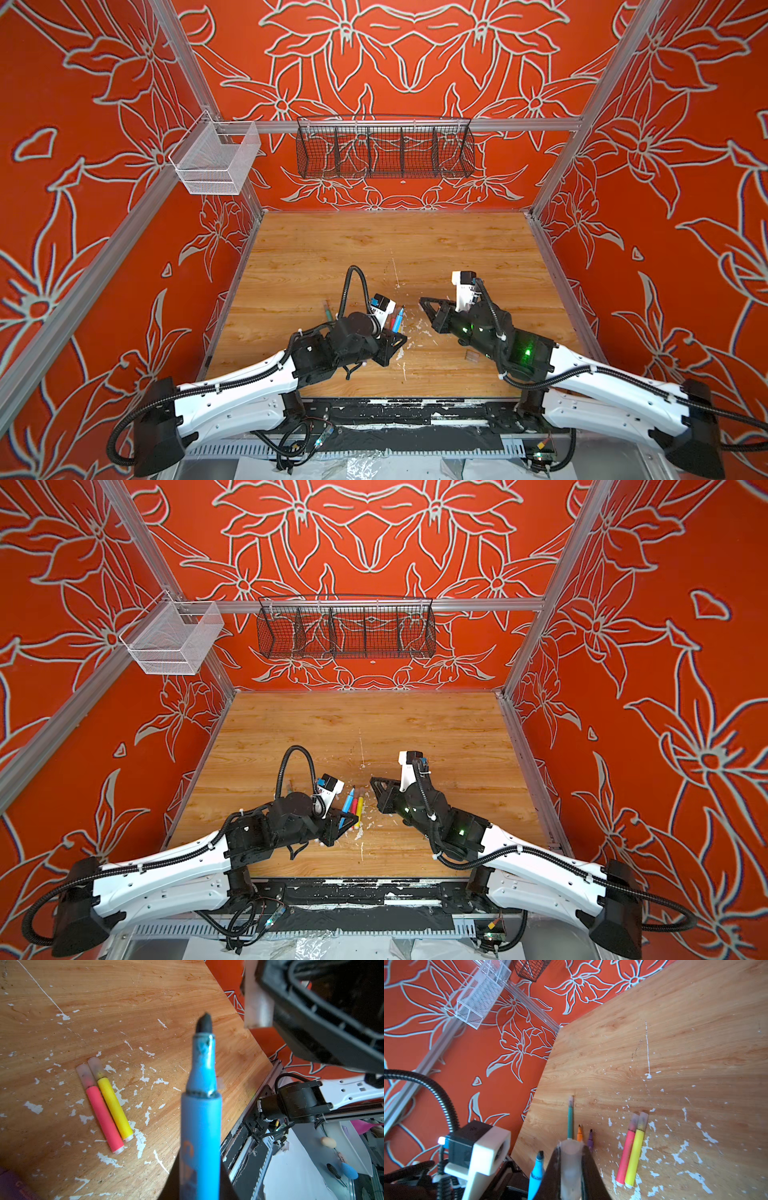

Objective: Insert the pens into the pen caps
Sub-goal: 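Lift the cap with the right gripper over the blue marker tip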

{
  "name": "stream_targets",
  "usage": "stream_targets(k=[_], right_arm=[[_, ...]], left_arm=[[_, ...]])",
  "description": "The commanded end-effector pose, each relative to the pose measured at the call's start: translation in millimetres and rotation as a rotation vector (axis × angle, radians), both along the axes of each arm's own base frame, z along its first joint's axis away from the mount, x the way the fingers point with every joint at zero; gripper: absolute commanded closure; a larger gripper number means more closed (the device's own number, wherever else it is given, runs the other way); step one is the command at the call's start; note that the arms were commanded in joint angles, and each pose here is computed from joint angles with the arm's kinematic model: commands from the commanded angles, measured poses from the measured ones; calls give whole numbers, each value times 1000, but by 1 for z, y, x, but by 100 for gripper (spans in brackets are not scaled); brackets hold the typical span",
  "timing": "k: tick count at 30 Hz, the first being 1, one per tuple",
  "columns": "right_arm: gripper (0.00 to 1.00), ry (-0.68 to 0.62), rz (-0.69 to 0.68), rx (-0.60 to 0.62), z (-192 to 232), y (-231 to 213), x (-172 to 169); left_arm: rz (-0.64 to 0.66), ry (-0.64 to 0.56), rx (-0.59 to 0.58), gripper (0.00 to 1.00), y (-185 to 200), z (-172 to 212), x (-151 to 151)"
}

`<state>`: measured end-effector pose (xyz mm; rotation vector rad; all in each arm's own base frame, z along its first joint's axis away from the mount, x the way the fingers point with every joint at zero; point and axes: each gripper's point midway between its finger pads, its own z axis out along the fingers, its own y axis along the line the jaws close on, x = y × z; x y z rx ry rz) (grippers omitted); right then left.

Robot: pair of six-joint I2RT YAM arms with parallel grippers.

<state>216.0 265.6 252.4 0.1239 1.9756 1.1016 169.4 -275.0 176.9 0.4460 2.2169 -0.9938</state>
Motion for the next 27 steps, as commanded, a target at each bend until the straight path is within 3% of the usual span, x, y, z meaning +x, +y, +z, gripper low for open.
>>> stream_targets(k=[1, 27], right_arm=[[100, -46, -35, 157, 27, 3, 7], [100, -14, 57, 198, 26, 40, 10]], left_arm=[[-19, -33, -57, 100, -4, 15, 0], [-21, -37, -68, 100, -6, 19, 0]])
